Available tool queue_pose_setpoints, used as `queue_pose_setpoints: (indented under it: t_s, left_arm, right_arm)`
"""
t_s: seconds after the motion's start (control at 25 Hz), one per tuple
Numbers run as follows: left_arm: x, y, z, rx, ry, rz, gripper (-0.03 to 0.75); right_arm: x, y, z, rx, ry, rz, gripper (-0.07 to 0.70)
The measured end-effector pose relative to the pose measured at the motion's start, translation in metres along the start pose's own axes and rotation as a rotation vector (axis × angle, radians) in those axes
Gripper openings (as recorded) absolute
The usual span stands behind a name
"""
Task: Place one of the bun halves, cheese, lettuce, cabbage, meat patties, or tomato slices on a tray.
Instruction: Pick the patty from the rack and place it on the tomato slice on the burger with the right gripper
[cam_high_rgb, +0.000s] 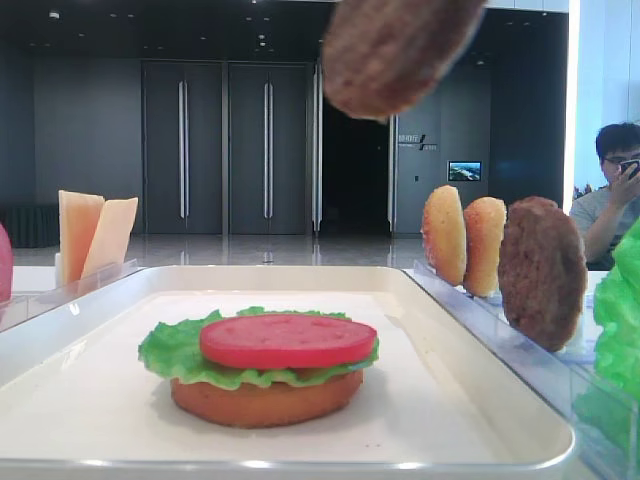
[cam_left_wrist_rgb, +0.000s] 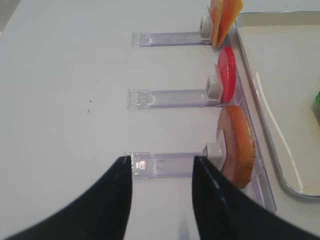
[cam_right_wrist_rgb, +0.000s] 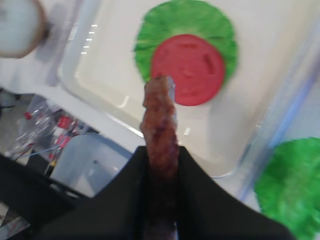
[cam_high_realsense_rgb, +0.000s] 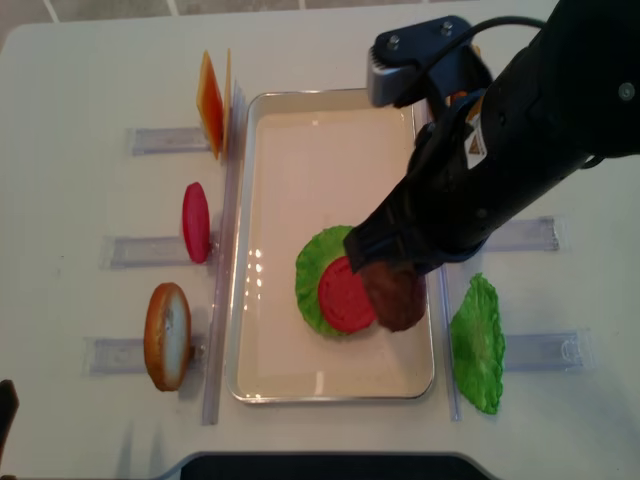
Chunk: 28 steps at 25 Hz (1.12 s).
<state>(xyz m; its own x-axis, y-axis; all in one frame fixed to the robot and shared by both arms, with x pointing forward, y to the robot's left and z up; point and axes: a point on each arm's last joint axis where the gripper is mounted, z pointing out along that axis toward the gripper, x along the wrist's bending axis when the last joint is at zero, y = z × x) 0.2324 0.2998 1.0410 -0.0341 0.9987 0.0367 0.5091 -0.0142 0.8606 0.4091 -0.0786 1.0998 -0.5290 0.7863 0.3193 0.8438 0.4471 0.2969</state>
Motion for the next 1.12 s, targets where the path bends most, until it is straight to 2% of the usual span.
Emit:
queue_pose_setpoints:
  t_s: [0.08, 0.12, 0.2, 0.36, 0.48, 0.56, 0.72, 0.84, 1.12]
  left_arm:
    - [0.0, 0.0, 0.0, 0.0, 0.0, 0.0, 0.307]
    - [0.0, 0.0, 0.0, 0.0, 0.0, 0.0, 0.307]
    - [0.0, 0.0, 0.0, 0.0, 0.0, 0.0, 0.307]
    - [0.0, 0.0, 0.0, 0.0, 0.0, 0.0, 0.306]
    - [0.0, 0.0, 0.0, 0.0, 0.0, 0.0, 0.306]
    - [0.0, 0.0, 0.0, 0.0, 0.0, 0.0, 0.306]
    - [0.0, 0.0, 0.0, 0.0, 0.0, 0.0, 0.306]
    - [0.0, 0.0, 0.0, 0.0, 0.0, 0.0, 0.306]
    - [0.001, 0.0, 0.0, 0.0, 0.006, -0.006, 0.303]
  right_arm:
    - [0.013, -0.001, 0.0, -0.004, 0.116, -0.081, 0.124]
    - [0.017, 0.0, -0.001, -0.011, 0.17, -0.103, 0.124]
    - [0.023, 0.001, -0.001, -0.028, 0.239, -0.163, 0.124]
    - [0.02, 0.009, 0.01, -0.019, 0.341, -0.19, 0.124]
    - [0.001, 0.012, 0.029, 0.0, 0.426, -0.136, 0.124]
    - [-0.017, 0.013, 0.041, -0.015, 0.496, -0.075, 0.124]
    - [-0.052, 0.014, 0.051, -0.128, 0.619, 0.024, 0.124]
    - [-0.067, 0.019, 0.056, -0.188, 0.646, 0.067, 0.124]
    - [-0.081, 0.028, 0.083, -0.201, 0.651, 0.159, 0.124]
